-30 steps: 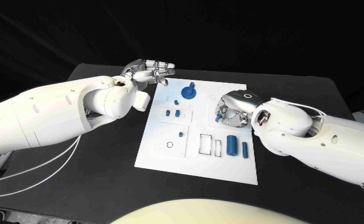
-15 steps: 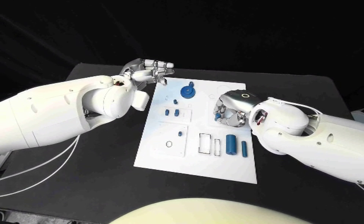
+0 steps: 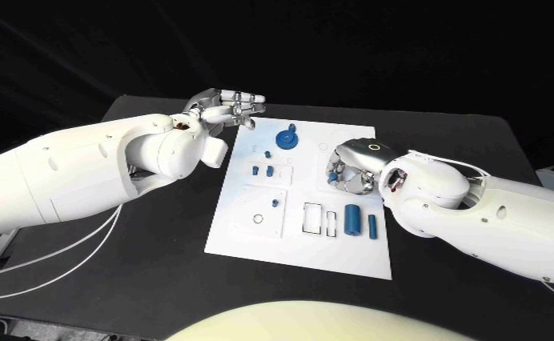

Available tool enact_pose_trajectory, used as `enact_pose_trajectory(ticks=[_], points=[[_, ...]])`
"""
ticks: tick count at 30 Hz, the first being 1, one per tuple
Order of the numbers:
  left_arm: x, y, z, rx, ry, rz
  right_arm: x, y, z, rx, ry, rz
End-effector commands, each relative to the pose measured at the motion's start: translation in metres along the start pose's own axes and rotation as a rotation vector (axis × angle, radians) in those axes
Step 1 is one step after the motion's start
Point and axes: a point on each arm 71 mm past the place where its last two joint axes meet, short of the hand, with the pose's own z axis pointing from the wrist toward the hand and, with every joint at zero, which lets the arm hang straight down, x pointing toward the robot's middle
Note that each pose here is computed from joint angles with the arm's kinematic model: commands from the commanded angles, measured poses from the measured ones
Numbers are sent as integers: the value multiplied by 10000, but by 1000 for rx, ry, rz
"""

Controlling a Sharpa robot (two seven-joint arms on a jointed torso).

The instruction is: Assemble the parts on the task board

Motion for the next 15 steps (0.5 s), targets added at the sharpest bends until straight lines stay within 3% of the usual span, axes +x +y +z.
enact_pose_trajectory(ticks=[1, 10, 15], points=[[20, -10, 2, 4, 17, -4, -7, 16, -29, -1, -40, 7], [12, -8, 9, 5, 16, -4, -183, 85, -112, -23, -145, 55], [16, -5, 18, 5, 17, -4, -328, 210, -177, -57, -168, 73]])
